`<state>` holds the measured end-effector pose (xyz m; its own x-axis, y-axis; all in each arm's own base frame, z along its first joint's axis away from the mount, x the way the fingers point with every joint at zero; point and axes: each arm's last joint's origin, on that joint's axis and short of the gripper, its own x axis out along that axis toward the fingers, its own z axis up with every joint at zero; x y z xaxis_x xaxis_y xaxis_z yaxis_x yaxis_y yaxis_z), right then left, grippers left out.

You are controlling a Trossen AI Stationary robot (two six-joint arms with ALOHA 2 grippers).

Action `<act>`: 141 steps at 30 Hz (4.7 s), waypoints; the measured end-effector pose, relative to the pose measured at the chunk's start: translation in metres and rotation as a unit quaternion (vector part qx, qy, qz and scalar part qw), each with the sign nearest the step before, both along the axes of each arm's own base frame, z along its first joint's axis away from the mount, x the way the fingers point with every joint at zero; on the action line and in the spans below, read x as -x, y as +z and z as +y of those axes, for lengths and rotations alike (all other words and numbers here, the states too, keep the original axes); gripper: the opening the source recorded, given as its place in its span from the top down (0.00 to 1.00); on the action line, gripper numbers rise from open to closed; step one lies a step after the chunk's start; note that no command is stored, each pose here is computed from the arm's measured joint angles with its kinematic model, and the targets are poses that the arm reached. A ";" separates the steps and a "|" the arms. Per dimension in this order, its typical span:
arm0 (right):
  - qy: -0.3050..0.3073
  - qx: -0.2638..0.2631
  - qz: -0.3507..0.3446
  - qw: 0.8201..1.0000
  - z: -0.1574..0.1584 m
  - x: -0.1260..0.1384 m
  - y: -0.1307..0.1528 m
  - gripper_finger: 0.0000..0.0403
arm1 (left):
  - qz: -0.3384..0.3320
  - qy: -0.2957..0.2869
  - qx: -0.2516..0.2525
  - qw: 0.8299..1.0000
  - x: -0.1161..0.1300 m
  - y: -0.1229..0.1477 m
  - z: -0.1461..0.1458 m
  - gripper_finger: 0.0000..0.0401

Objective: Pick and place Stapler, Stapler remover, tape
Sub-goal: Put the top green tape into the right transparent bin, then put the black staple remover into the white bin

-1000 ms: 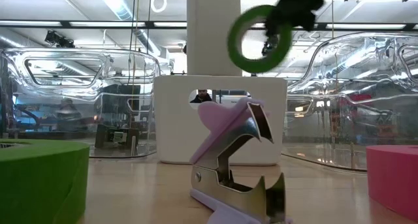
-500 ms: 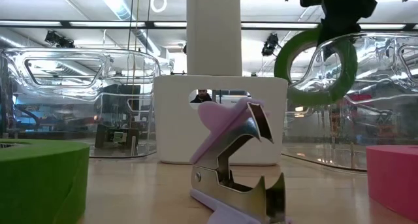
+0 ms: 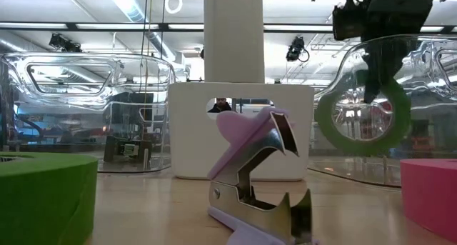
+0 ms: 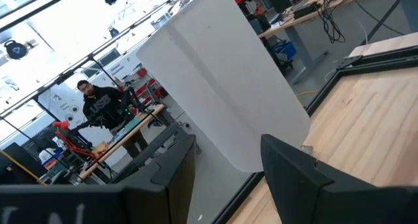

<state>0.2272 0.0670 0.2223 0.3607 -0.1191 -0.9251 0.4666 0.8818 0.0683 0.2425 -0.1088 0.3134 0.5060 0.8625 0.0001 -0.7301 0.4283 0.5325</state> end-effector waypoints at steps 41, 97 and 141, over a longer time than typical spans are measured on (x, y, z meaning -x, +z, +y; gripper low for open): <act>0.065 -0.091 -0.031 0.993 0.014 -0.027 -0.016 0.67 | -0.007 0.000 0.004 1.000 0.000 0.000 0.000 0.56; 0.159 -0.197 -0.185 0.950 0.028 -0.052 0.006 0.47 | -0.007 0.000 0.004 1.000 0.000 0.000 0.000 0.56; 0.221 0.072 -0.362 0.903 0.015 -0.074 0.032 0.47 | 0.032 0.135 0.487 0.862 0.065 -0.072 0.303 0.56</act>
